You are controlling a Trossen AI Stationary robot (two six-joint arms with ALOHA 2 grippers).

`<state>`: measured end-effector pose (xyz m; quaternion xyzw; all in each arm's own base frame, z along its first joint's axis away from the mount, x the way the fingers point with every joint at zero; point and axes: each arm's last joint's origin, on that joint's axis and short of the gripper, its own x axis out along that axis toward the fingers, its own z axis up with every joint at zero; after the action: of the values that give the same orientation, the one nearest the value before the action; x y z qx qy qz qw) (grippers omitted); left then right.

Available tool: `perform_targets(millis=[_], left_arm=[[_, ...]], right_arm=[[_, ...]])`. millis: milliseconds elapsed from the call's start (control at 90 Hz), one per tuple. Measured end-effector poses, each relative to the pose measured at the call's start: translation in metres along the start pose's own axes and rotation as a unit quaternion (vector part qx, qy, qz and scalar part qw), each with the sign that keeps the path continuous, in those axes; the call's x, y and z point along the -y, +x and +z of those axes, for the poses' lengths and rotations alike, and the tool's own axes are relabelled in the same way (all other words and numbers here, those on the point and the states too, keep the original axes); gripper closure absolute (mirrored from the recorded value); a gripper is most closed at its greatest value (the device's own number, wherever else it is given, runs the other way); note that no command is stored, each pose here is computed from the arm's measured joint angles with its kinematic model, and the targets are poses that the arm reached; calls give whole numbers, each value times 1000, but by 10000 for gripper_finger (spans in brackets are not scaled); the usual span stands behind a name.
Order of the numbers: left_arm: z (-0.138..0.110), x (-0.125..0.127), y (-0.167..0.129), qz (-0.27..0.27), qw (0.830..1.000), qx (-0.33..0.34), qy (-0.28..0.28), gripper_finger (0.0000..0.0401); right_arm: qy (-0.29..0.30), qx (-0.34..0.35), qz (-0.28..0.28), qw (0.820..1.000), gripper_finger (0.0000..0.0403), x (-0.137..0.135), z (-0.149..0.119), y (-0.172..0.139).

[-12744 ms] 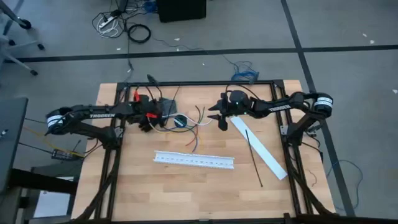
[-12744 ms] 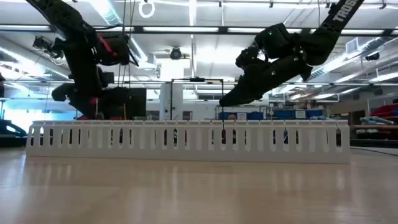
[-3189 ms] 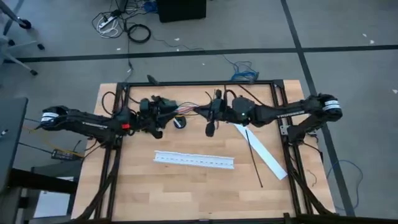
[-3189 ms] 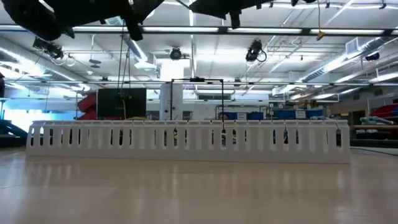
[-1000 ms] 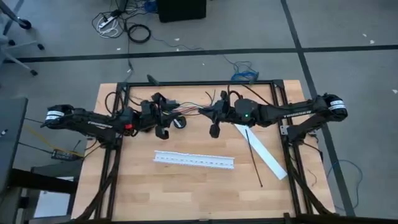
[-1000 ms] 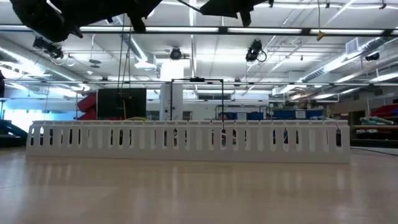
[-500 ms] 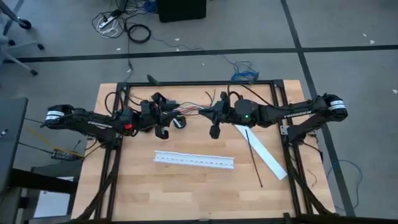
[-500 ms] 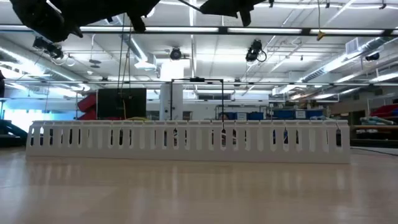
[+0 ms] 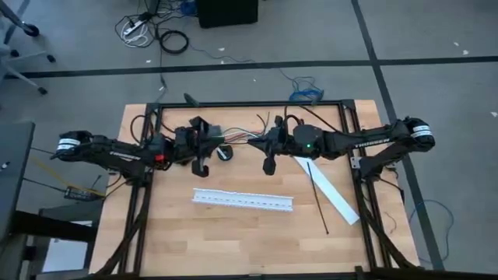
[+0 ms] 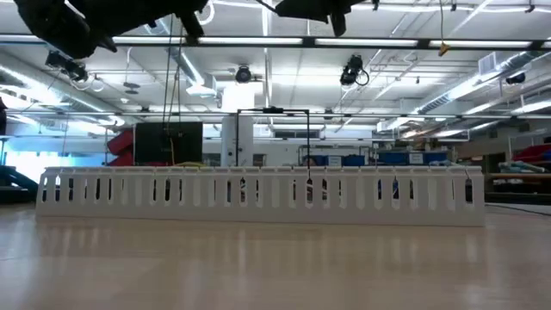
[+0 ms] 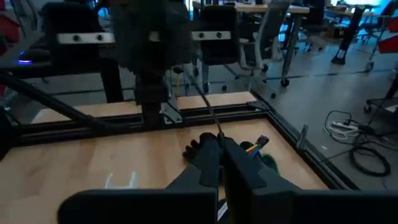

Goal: Ziptie cables
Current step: Wrap the cable wires with the black zip tie

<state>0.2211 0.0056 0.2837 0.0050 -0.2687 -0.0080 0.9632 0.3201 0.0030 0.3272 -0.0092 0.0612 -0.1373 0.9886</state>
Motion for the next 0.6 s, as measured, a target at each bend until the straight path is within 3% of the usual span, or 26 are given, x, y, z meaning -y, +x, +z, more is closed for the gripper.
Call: perform_targets(millis=[133, 289, 456, 600], left_arm=[[20, 10, -6, -28, 999, 15, 4, 353], [44, 11, -19, -19, 999, 9, 30, 312], [50, 11, -25, -20, 1000, -7, 17, 261], [50, 10, -25, -11, 1000, -10, 16, 250]], right_arm=[[0, 17, -8, 1000, 403, 6, 9, -7], [-5, 33, -6, 999, 403, 8, 18, -17], [-8, 34, 15, 999, 403, 2, 19, -21], [-10, 33, 20, 999, 403, -1, 19, -21]])
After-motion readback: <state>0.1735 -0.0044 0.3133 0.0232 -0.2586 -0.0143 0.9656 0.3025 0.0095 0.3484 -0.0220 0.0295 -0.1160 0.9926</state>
